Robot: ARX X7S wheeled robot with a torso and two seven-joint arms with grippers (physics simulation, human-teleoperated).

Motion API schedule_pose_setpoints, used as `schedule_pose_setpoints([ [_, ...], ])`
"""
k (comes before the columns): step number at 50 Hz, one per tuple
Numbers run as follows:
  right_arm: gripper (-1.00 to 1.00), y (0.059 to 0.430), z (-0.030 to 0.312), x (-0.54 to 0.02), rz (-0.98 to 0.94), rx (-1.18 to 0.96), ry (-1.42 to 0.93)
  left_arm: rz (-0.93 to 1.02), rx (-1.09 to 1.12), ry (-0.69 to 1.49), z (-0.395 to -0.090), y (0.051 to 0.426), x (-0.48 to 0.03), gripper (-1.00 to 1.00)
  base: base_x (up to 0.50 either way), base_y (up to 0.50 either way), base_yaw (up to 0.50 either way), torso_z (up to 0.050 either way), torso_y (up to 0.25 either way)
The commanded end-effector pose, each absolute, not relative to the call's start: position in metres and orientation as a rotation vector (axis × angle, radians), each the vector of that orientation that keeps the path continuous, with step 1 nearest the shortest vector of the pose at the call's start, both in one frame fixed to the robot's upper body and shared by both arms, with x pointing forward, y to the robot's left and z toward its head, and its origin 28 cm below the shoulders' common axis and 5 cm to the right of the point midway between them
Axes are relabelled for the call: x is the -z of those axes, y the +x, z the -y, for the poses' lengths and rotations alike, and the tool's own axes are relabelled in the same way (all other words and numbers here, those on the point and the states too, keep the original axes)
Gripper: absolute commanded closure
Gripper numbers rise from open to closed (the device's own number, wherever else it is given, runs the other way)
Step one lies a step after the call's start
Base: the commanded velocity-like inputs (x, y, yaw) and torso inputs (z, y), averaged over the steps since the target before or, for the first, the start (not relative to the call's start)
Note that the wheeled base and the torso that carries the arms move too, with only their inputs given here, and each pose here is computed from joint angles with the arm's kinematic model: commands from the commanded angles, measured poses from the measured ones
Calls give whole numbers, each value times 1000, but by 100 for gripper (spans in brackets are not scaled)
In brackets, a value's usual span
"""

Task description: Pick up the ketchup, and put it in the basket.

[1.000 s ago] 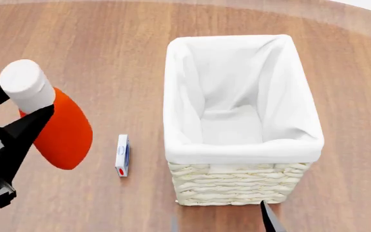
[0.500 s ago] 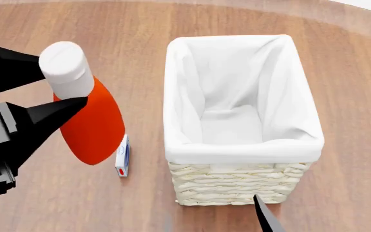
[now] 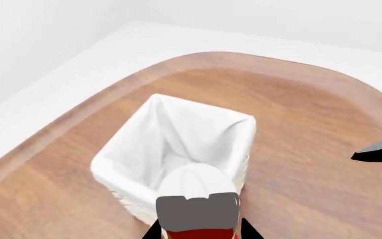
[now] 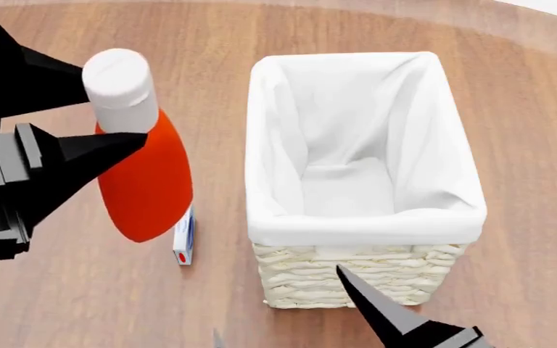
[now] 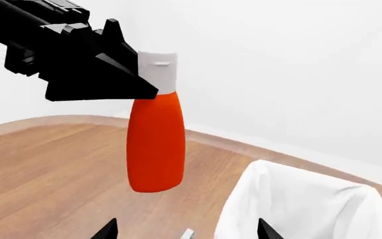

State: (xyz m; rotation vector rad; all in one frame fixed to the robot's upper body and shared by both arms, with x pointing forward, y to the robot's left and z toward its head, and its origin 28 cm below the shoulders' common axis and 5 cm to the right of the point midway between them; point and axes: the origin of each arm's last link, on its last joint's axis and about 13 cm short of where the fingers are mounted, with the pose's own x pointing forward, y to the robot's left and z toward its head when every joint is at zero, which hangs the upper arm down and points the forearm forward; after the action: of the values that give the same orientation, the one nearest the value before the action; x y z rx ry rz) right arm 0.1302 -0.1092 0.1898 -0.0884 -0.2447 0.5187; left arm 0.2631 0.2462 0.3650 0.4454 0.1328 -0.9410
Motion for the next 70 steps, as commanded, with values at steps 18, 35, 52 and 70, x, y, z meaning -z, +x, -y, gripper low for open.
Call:
schedule_pose_setpoints([
  [18, -100, 170, 101, -213, 221, -630, -86, -71, 915, 386, -243, 270, -382, 100, 0, 0, 0, 0, 1],
  [35, -100, 185, 92, -214, 213, -657, -98, -74, 928, 394, -239, 268, -379, 100, 0, 0, 0, 0, 1],
  [52, -100, 205, 80, -221, 208, -694, -75, -75, 933, 388, -236, 271, -377, 100, 0, 0, 0, 0, 0],
  [70, -100, 218, 72, -216, 181, -719, -7, -67, 944, 380, -234, 269, -379, 100, 0, 0, 0, 1, 1],
])
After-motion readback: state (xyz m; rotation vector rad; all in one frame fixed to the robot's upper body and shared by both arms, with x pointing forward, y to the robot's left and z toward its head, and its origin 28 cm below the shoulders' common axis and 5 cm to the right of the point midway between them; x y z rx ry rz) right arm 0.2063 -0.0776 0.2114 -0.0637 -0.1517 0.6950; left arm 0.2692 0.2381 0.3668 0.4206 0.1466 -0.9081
